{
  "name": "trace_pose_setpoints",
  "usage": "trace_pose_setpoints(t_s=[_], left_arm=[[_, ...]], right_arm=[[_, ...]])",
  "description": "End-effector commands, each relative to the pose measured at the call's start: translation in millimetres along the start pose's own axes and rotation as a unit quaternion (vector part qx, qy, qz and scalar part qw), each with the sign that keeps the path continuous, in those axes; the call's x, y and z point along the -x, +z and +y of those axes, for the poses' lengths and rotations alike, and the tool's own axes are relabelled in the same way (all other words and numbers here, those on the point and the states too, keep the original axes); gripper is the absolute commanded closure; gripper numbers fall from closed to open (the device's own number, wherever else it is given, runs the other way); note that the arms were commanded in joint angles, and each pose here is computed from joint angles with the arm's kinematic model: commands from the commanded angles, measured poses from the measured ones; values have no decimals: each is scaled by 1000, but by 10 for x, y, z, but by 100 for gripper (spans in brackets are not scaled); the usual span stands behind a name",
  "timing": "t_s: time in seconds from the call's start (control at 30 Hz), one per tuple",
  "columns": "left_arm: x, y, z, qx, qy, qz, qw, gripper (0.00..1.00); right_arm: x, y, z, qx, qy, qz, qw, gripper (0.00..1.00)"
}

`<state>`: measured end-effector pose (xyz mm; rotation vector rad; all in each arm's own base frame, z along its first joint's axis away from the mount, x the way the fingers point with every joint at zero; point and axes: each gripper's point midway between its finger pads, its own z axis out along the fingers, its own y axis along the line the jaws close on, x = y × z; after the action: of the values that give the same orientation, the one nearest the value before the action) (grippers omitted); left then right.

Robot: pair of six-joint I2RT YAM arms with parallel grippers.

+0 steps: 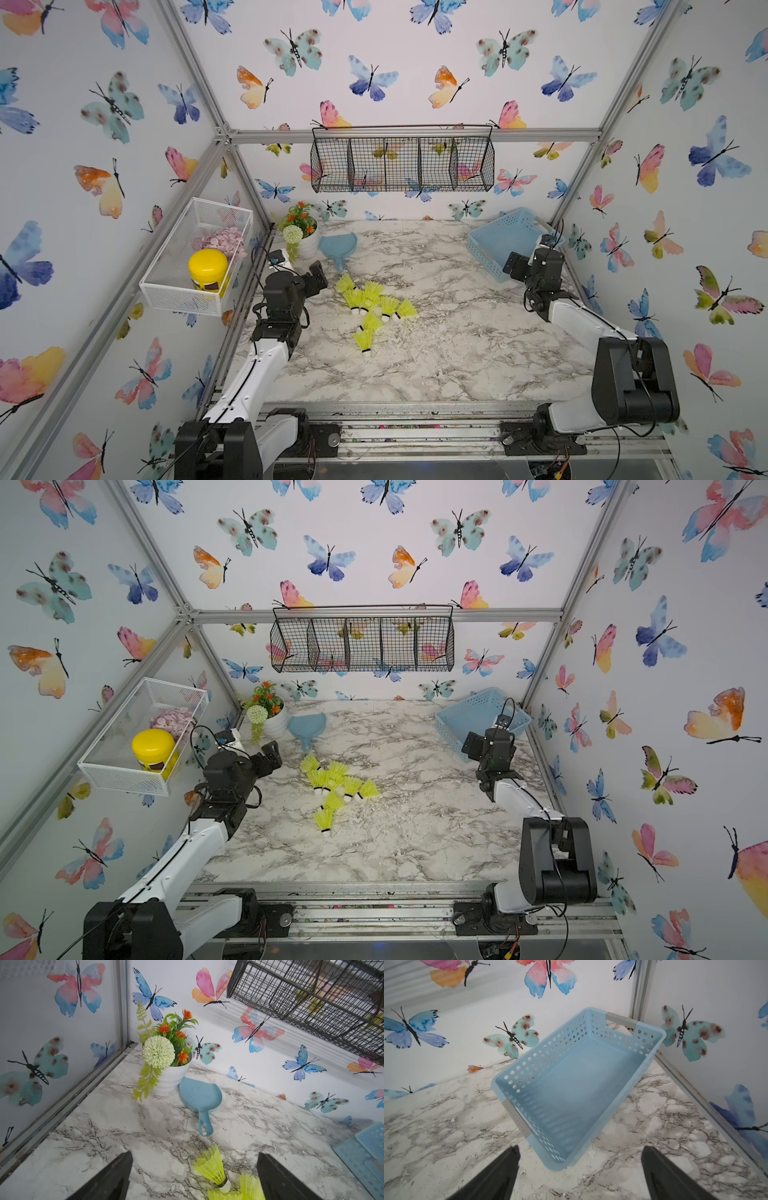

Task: Put the shuttlecocks into the storage box
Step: Move the storage box to the center of the board.

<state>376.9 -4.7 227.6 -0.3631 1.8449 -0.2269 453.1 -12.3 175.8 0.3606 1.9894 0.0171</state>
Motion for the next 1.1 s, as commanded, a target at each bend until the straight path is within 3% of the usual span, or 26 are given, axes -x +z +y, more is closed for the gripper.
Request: trace_pose_setpoints(t_s=[0.0,0.2,0.27,0.53,0.8,1.07], left_arm=[[-271,-84,1,1,-10,88,996,2],[-104,-259,-158,-26,16,103,994,2],[-60,-316,-180,-28,35,108,993,2],[5,-465,-258,-56,94,97,989,2],[-27,-507,-223,-55,99,81,990,2],[-15,-482,-242,-57,98,87,990,2]], right_arm=[[-185,100,-47,7,30,80,996,5],[-191,367,-184,-21,62,144,987,14],[-182,422,-241,-19,78,150,985,20],[-174,616,-360,-38,98,169,980,26],[-309,844,-315,-26,112,189,975,36],[-365,979,-179,5,123,217,968,55]])
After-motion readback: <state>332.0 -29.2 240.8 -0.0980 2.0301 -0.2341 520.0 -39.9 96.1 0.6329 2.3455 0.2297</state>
